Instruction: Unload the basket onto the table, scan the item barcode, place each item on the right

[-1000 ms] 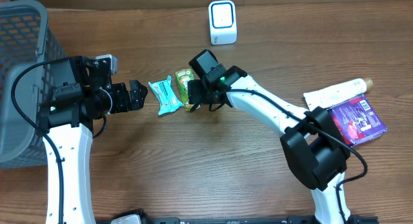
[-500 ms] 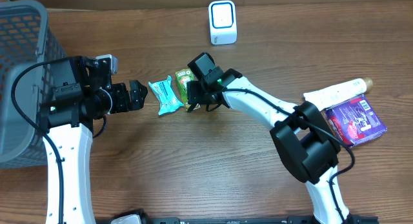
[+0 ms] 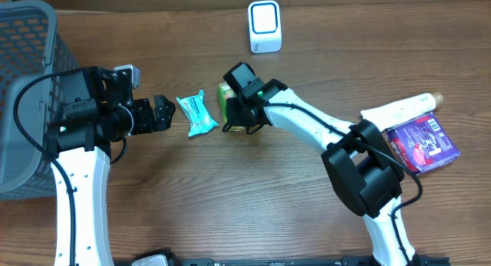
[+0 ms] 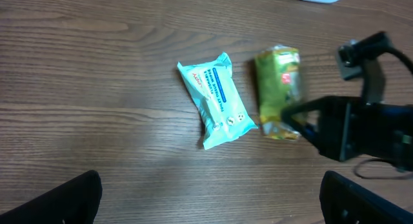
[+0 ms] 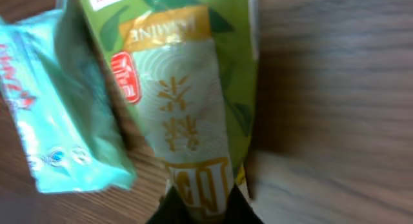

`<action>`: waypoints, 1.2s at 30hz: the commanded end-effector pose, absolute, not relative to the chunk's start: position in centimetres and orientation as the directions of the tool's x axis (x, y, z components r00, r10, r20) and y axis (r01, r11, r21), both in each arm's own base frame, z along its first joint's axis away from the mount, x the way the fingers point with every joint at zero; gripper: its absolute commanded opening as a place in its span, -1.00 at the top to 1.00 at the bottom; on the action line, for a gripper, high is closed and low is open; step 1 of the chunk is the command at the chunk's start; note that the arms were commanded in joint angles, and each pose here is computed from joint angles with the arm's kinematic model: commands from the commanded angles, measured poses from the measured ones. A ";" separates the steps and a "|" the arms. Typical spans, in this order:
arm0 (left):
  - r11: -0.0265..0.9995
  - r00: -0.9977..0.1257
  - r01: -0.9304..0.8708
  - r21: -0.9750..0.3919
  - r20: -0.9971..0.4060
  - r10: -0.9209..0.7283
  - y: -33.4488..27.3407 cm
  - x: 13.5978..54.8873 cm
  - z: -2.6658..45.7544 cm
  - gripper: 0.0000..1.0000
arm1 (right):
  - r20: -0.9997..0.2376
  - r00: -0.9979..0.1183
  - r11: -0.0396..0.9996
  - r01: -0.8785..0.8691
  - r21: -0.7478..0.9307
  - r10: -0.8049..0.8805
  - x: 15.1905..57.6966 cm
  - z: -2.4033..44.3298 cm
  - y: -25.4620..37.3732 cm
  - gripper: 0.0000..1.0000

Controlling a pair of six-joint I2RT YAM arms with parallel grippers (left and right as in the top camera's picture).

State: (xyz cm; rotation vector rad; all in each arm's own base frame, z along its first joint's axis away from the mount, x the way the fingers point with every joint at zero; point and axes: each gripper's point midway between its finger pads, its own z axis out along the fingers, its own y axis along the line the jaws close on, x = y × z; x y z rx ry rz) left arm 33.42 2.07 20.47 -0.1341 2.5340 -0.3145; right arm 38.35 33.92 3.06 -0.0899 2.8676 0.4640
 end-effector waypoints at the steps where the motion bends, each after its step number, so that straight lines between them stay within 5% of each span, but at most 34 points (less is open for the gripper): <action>1: 0.968 -0.817 -0.003 -0.250 -0.558 -0.147 1.9 33.6 21.3 -0.99 | -0.345 -0.939 0.988 -0.041 0.151 0.014 40.1 5.8 29.9 0.91; 11: 0.968 -0.817 -0.004 -0.251 -0.558 -0.147 1.9 33.6 21.3 -0.99 | -0.452 -0.885 0.923 0.077 -0.378 -0.111 39.1 9.6 20.1 0.90; 17: 0.968 -0.817 -0.004 -0.250 -0.558 -0.147 1.9 33.6 21.3 -1.00 | -0.397 -0.897 0.869 0.030 -0.494 -0.194 38.0 7.7 20.0 0.77; 27: 0.968 -0.817 -0.004 -0.251 -0.558 -0.147 1.9 33.6 21.3 -0.99 | -0.329 -0.873 0.837 -0.146 -0.527 -0.360 34.0 4.7 25.7 -0.43; 36: 0.968 -0.817 -0.004 -0.250 -0.558 -0.147 1.9 33.6 21.3 -1.00 | -0.332 -0.871 0.839 -0.150 -0.523 -0.362 34.6 4.8 25.6 -0.53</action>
